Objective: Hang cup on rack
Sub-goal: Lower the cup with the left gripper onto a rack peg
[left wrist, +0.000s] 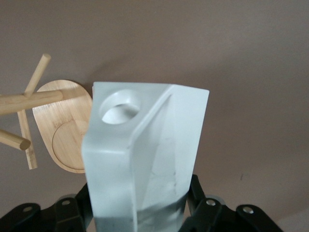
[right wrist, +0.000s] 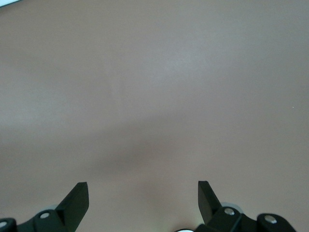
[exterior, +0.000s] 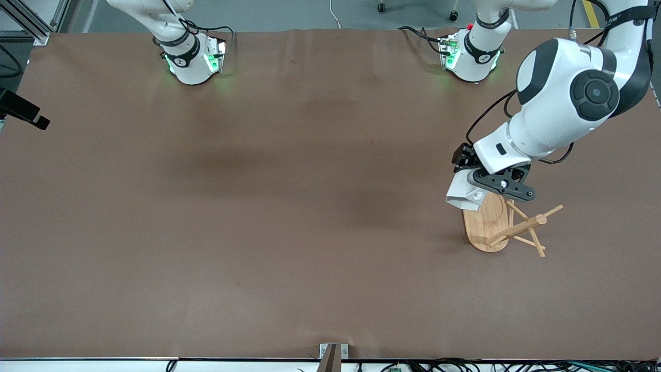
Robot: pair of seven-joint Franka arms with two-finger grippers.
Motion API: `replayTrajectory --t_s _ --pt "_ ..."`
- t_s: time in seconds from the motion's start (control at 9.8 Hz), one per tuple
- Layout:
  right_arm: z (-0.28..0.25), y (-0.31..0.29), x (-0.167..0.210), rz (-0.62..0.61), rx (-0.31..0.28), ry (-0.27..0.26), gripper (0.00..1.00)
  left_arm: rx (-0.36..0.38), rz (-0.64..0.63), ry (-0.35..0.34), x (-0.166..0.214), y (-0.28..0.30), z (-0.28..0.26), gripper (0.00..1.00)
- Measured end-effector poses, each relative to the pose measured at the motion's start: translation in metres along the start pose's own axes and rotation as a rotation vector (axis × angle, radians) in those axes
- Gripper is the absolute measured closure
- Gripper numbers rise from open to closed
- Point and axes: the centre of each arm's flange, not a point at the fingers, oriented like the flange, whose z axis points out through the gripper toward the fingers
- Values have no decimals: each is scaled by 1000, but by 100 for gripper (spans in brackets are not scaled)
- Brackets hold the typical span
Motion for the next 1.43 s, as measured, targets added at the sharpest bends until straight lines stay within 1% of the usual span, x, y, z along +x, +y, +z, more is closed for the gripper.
replayTrajectory --t_s 0.2,0.51,0.82,1.43 --pt "-2 2 0 -10 1 3 0 6 -7 1 -6 -23 17 25" --pt "-6 4 0 -70 -11 9 0 13 55 9 -8 -46 26 25" --pt "-6 5 0 -99 -23 11 0 17 96 12 -3 -54 38 25" --pt "-7 4 0 -105 -24 12 0 13 85 11 -3 -75 47 25"
